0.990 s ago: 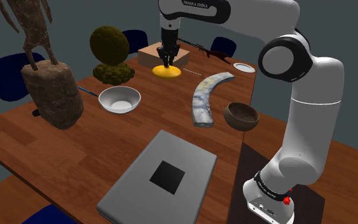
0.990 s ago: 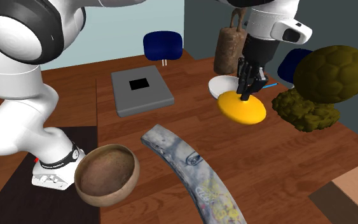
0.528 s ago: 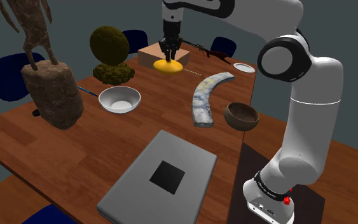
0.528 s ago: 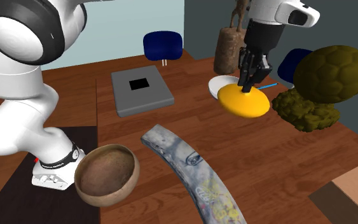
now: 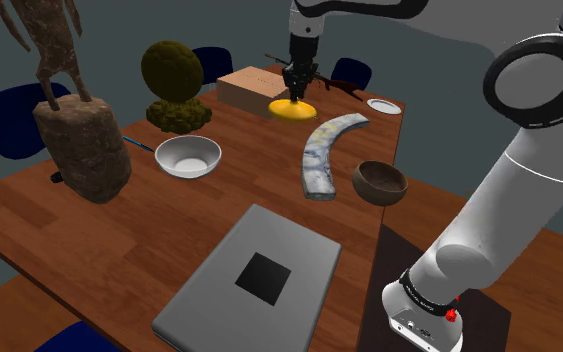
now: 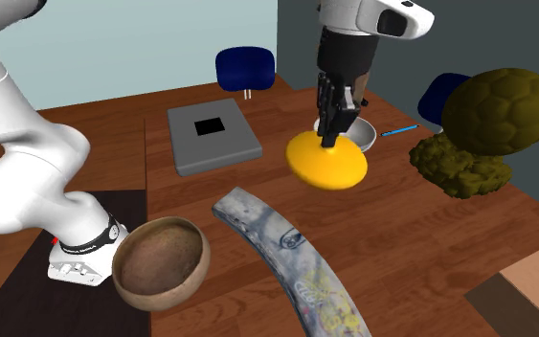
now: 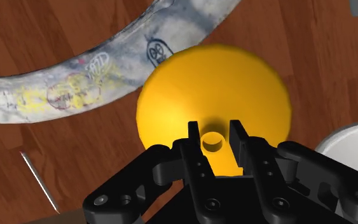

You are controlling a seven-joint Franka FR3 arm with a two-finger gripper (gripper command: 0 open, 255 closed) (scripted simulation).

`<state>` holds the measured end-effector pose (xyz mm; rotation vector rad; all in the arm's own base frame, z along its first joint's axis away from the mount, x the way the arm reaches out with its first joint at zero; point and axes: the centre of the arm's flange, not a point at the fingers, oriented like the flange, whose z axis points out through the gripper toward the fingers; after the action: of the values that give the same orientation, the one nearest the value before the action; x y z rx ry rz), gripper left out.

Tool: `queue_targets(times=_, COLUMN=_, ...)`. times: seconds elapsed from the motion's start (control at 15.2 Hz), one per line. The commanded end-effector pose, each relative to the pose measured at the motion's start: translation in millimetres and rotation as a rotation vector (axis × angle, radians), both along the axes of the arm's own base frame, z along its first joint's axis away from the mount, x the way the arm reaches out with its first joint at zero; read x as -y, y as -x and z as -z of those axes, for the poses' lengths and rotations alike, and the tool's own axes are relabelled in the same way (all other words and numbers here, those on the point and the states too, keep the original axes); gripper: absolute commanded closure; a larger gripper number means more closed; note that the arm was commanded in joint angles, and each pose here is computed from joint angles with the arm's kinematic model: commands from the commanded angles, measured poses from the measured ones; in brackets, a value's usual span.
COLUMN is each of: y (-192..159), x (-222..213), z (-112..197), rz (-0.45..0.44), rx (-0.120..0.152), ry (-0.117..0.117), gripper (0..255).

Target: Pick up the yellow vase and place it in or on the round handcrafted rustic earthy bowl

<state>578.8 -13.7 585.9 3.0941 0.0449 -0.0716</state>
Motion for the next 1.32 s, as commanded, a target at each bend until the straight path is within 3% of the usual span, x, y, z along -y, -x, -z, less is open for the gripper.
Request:
queue_targets(times=0.0, y=26, x=8, z=-3, rz=-0.001, rx=0.0, ry=0.0, gripper=255)
queue_targets(times=0.73, y=161, x=60, z=-18, rz=-0.001, rx=0.0, ry=0.0, gripper=255)
queue_targets(times=0.79, y=147, x=56, z=-18, rz=0.0, rx=0.001, ry=0.0, gripper=255)
queue_targets(times=0.86, y=147, x=56, z=-18, rz=0.0, rx=0.001, ry=0.0, gripper=0)
queue_targets(times=1.25, y=111, x=1, z=52, rz=-0.018, rx=-0.063, ry=0.144, gripper=0)
